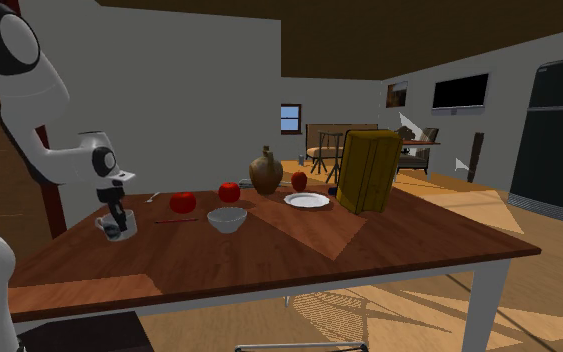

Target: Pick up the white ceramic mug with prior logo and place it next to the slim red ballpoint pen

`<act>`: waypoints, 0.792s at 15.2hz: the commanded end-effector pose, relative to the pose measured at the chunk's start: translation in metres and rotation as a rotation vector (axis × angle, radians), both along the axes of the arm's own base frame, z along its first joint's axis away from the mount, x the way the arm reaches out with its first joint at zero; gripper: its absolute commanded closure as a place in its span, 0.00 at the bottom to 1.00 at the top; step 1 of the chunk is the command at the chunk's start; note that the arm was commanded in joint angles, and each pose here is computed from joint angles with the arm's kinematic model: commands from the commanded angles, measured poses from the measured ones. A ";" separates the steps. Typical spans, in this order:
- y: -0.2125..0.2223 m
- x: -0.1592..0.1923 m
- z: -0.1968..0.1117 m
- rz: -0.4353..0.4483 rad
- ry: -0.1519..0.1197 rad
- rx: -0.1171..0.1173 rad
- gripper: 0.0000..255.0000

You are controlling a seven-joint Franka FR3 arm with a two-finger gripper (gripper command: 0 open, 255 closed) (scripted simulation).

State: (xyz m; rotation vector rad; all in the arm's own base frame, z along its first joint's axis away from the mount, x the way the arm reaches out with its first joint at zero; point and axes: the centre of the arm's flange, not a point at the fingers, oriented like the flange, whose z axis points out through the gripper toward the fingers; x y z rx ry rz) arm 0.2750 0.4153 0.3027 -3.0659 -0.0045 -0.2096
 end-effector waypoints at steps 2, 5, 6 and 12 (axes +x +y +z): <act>0.000 0.000 -0.005 0.000 0.000 0.001 1.00; 0.000 0.000 -0.005 0.000 0.000 0.001 1.00; 0.000 0.000 -0.005 0.000 0.000 0.001 1.00; 0.000 0.000 -0.005 0.000 0.000 0.001 0.00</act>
